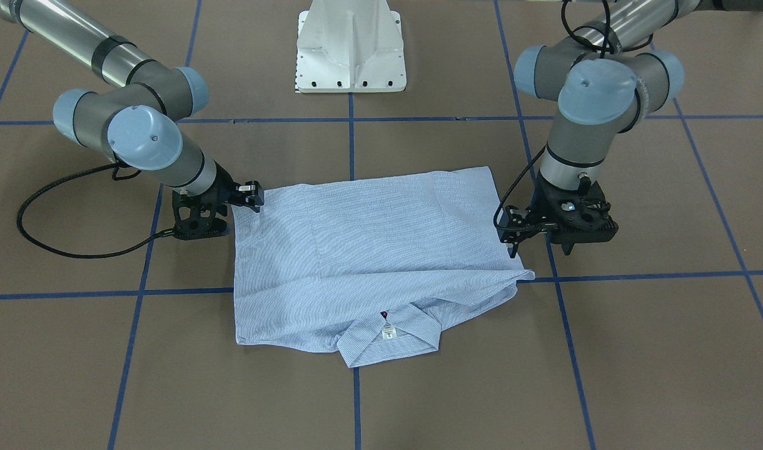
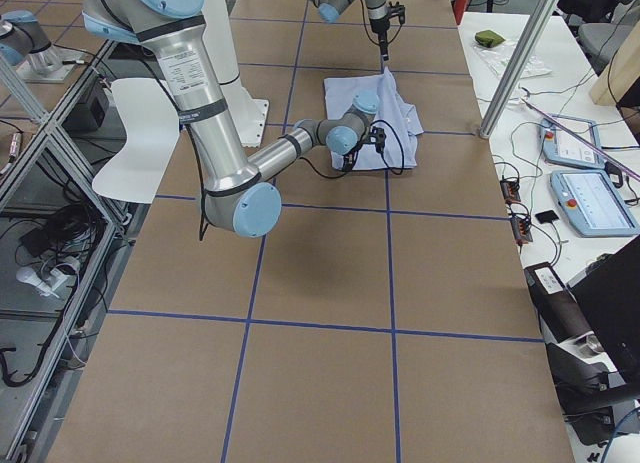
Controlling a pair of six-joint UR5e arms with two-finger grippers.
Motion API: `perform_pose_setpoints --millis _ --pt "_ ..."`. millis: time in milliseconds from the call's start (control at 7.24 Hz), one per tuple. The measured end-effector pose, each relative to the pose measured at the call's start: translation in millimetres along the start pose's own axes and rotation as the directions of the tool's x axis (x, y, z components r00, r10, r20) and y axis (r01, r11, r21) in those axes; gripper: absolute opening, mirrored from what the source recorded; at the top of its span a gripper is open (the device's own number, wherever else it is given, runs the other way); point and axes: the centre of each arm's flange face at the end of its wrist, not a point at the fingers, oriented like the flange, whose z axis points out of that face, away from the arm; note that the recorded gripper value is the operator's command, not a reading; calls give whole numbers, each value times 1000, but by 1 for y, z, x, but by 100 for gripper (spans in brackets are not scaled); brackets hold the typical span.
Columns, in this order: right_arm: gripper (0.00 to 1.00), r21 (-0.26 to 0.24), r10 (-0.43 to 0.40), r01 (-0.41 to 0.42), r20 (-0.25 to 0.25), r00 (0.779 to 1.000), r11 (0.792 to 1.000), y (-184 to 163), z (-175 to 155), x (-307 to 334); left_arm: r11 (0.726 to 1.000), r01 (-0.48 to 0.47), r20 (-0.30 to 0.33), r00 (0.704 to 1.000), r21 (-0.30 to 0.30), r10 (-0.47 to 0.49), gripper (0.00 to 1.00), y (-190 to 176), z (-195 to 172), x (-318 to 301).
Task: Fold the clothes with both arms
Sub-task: 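Grasp the side edge of the folded shirt with the right gripper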
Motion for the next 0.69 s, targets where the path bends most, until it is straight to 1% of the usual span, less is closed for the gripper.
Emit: perform_pose_setpoints --millis 138,276,414,691 --pt "53 -3 -2 2 -2 1000 1000 2 2 -1 1000 0 0 1000 0 0 100 0 0 0" --pt "28 -5 -6 5 -3 1000 1000 4 5 -2 1000 0 0 1000 1 0 100 0 0 0" --pt "0 -8 -10 10 -4 1000 1000 6 7 -5 1000 1 1 1000 2 -1 100 -1 0 0" --pt "0 -10 -14 14 -1 1000 1000 7 7 -7 1000 2 1 1000 5 -2 100 -2 -2 -1"
